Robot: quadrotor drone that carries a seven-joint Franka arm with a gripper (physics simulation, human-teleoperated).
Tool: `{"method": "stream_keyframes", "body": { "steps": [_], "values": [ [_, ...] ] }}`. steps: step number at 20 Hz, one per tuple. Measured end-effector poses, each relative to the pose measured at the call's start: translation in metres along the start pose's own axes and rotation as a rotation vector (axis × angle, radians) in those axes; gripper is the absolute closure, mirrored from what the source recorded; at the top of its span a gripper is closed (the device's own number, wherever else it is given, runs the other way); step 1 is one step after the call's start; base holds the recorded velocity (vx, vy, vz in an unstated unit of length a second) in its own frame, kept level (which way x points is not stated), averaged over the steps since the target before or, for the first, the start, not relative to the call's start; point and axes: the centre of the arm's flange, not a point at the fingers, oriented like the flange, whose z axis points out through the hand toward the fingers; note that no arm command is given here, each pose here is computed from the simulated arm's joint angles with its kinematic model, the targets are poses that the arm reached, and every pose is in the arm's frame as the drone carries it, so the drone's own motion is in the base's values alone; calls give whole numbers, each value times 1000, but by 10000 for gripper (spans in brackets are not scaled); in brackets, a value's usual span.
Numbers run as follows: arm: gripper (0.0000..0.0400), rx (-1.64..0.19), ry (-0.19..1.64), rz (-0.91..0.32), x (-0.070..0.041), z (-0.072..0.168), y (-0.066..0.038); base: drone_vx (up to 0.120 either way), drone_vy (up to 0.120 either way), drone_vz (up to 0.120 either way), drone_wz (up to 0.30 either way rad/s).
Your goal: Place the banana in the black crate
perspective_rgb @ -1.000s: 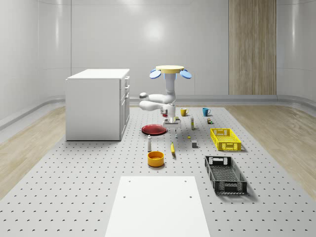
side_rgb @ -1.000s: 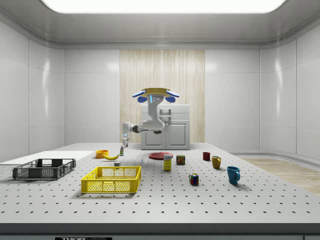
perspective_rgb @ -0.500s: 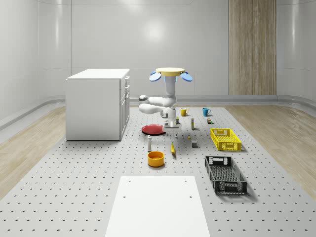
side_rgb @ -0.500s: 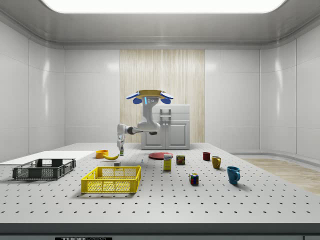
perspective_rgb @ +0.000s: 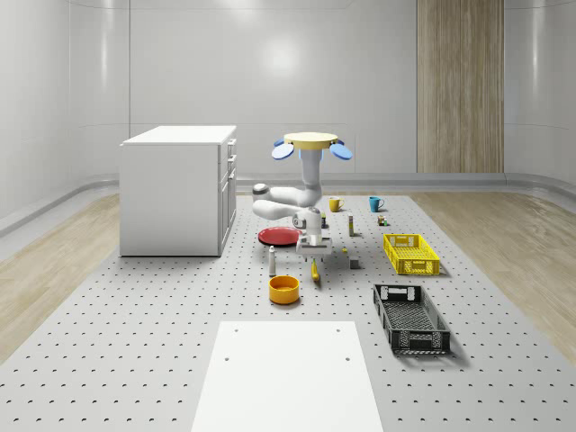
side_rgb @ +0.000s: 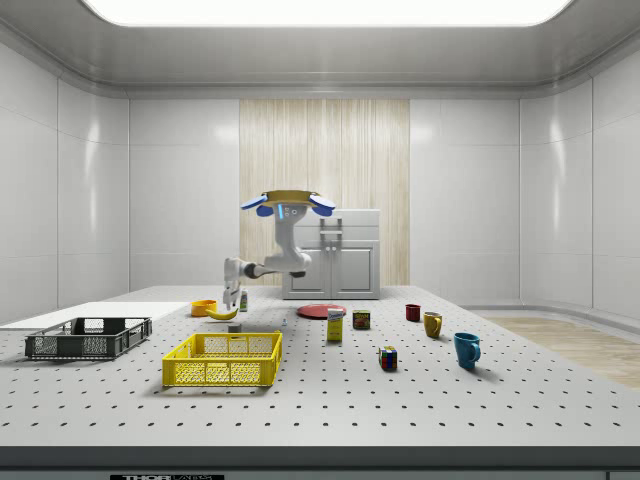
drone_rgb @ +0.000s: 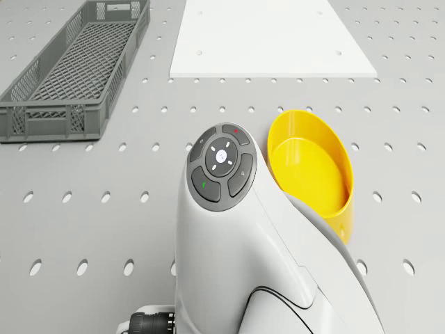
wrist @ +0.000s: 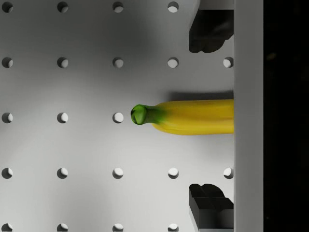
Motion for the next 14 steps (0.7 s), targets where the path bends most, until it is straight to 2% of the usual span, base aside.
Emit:
{"method": "stream_keyframes", "body": {
  "steps": [8, 14],
  "values": [
    [0, 0, 0, 0, 0, 0, 0, 120, 0, 0, 0],
    [0, 0, 0, 0, 0, 15, 0, 0, 0, 0, 0]
  ]
}}
